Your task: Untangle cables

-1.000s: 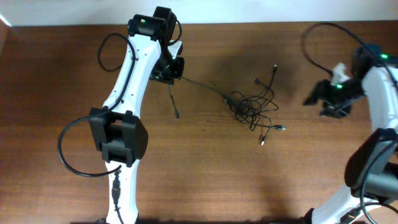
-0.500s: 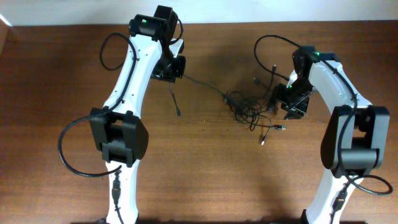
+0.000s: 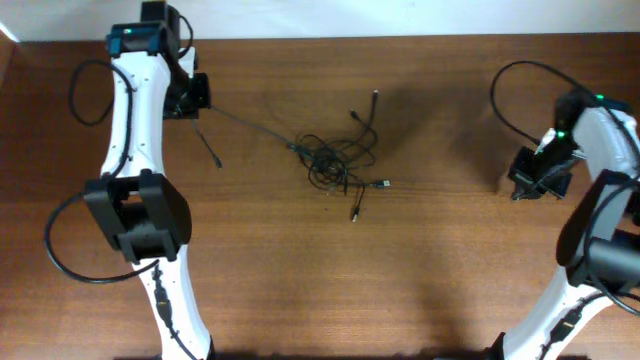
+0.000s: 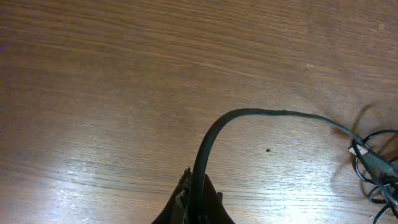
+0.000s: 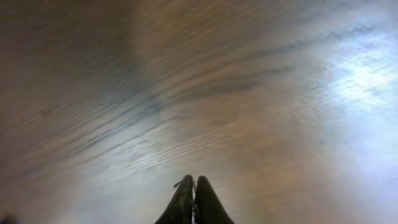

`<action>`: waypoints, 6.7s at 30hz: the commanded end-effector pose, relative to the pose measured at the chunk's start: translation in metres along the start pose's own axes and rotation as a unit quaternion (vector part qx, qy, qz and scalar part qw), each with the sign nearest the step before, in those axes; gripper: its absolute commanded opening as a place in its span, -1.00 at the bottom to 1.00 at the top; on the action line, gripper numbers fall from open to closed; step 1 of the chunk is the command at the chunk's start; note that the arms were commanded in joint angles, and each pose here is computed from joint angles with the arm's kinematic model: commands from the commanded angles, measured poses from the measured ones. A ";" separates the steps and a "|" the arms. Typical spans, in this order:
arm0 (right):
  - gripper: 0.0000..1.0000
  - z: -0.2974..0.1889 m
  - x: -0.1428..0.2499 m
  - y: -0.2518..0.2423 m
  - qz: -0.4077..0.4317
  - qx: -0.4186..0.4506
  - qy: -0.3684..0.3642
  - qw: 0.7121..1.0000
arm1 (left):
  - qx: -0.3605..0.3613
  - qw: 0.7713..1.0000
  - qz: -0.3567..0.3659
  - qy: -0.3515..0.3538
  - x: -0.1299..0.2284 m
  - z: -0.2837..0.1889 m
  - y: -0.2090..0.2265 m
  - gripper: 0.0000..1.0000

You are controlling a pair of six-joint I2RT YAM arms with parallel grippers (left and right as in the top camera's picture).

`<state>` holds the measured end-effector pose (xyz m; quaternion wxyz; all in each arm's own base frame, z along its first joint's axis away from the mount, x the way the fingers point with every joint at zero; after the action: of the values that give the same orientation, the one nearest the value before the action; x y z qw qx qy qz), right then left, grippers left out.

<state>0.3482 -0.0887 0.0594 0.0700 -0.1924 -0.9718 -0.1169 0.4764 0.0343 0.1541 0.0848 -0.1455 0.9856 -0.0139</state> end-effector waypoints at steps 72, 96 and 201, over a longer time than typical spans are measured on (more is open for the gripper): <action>0.05 -0.162 0.004 0.207 -0.302 -0.046 -0.158 0.939 | 0.093 0.984 0.120 -0.091 0.023 -0.133 -0.044 0.99; 0.57 -0.191 0.021 0.208 -0.310 -0.051 -0.192 0.930 | 0.105 0.964 0.242 0.009 0.092 0.063 -0.109 0.41; -0.19 -0.054 0.001 0.249 -0.179 0.046 -0.130 0.974 | 0.702 0.697 0.147 0.008 0.039 -0.266 -0.148 -1.00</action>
<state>0.4458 0.1746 0.1874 -0.0773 0.0170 -0.9803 -0.1809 0.4542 -0.1374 0.3828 0.1230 0.0785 0.7099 -0.6890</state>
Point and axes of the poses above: each gripper's point midway between its finger pads, its own z axis out along the fingers, its own y axis along the line the jaws close on, x = y × z, the point moved 2 cm from there along -z, back along the fingers, and after that the axes turned 9 degrees about -z, right-handed, at the moved point
